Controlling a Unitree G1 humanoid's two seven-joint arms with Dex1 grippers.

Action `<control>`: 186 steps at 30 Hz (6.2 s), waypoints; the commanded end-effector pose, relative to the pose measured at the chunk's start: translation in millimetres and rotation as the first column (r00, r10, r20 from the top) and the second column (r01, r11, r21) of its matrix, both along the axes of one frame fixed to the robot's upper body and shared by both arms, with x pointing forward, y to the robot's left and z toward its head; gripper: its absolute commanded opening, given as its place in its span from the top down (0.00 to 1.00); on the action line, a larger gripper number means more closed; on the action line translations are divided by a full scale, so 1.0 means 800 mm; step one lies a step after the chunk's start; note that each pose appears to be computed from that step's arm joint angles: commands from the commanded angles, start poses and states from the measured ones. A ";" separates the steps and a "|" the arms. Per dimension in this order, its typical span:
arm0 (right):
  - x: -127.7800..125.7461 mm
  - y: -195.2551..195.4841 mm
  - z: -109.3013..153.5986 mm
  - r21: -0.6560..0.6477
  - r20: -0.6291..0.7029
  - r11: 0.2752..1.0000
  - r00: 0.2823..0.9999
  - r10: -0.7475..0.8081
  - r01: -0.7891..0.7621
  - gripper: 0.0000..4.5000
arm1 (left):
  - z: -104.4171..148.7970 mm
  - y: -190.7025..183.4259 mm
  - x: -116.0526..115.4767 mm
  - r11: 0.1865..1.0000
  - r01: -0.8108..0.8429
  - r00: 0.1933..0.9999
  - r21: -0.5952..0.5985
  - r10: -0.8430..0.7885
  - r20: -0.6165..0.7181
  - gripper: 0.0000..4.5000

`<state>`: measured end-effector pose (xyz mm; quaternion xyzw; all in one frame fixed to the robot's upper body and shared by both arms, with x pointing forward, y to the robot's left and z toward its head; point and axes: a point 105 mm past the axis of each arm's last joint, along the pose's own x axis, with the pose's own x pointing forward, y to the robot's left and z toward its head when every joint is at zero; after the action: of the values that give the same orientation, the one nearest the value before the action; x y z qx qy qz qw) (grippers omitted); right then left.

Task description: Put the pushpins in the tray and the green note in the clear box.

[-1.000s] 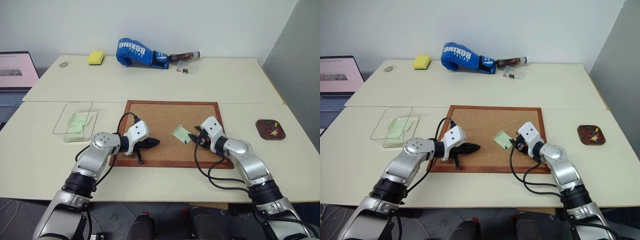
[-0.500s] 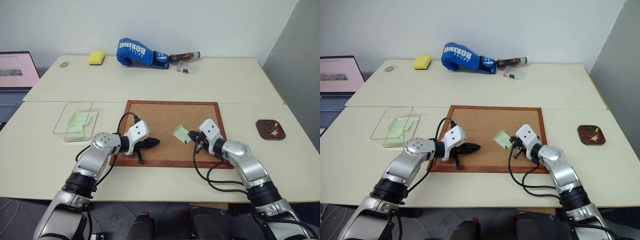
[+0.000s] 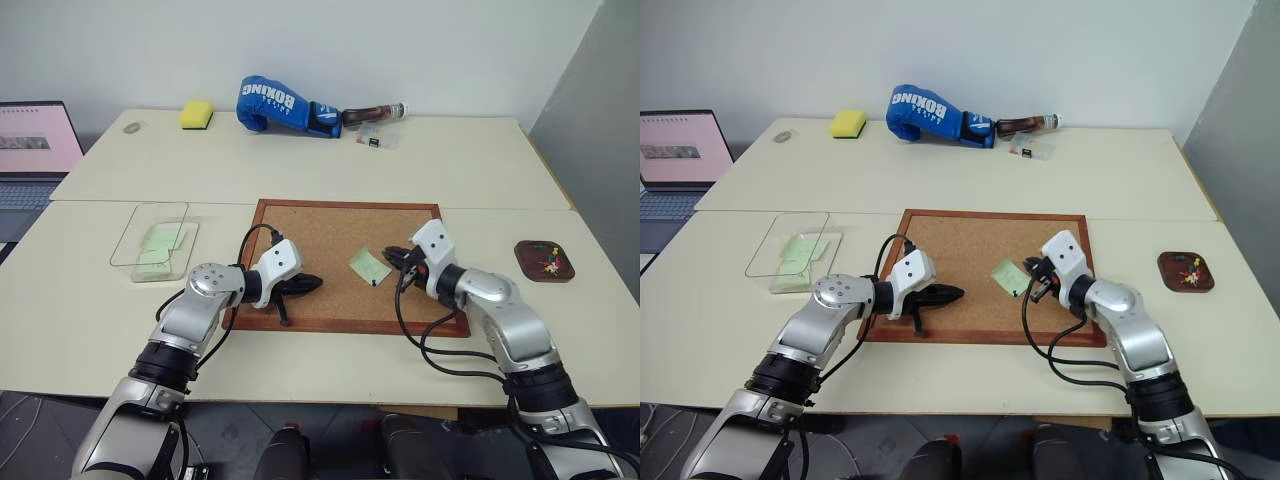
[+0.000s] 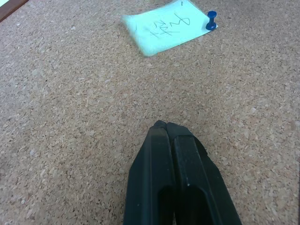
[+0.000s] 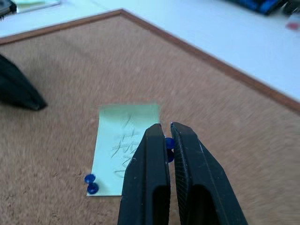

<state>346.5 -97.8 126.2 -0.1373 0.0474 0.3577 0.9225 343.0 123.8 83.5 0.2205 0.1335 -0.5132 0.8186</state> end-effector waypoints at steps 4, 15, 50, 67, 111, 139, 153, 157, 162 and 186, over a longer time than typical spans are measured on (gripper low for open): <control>-0.011 -0.008 0.019 0.041 0.032 0.999 0.999 -0.032 0.031 0.99 | -0.036 0.008 -0.005 0.997 -0.028 0.996 0.075 0.034 -0.083 1.00; 0.005 -0.173 0.064 0.114 0.074 0.846 0.845 -0.530 0.520 0.99 | -0.040 0.006 -0.011 0.998 -0.020 0.995 0.067 0.026 -0.100 1.00; 0.034 -0.322 0.000 0.141 -0.172 0.601 0.617 -0.768 0.787 0.74 | -0.037 0.014 -0.011 0.996 -0.036 0.995 0.081 0.043 -0.095 1.00; 0.033 -0.326 0.013 0.143 -0.105 0.606 0.621 -0.777 0.782 0.01 | -0.035 0.010 -0.010 0.997 -0.028 0.995 0.074 0.035 -0.096 1.00; -0.012 0.042 -0.044 -0.018 -0.042 0.970 0.970 0.240 -0.241 0.12 | -0.035 0.018 -0.018 0.996 -0.040 0.992 0.077 0.049 -0.113 1.00; -0.018 0.038 -0.007 0.008 0.012 0.969 0.969 0.246 -0.246 0.99 | -0.038 0.007 -0.018 0.997 -0.028 0.993 0.069 0.036 -0.116 1.00; -0.023 0.052 0.057 0.014 0.121 0.965 0.959 0.258 -0.262 0.99 | -0.035 -0.001 -0.023 0.999 -0.048 0.987 -0.003 0.047 -0.155 1.00; -0.019 0.045 0.062 0.001 0.141 0.973 0.963 0.230 -0.233 1.00 | -0.007 -0.012 -0.025 0.977 -0.088 0.968 -0.196 0.038 -0.247 0.96; -0.014 0.033 0.068 -0.003 0.159 0.981 0.968 0.193 -0.195 1.00 | 0.032 -0.016 -0.028 0.895 -0.160 0.922 -0.417 -0.015 -0.386 0.77; -0.039 0.033 0.120 -0.115 0.441 0.977 0.872 0.214 -0.181 1.00 | 0.108 -0.090 -0.004 0.152 -0.706 0.578 -0.692 -0.441 -0.687 0.13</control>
<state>326.8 -76.5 206.2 -0.2374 -0.1254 0.3993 0.8766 337.5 56.8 155.9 -0.6102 0.1622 -0.4068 0.6602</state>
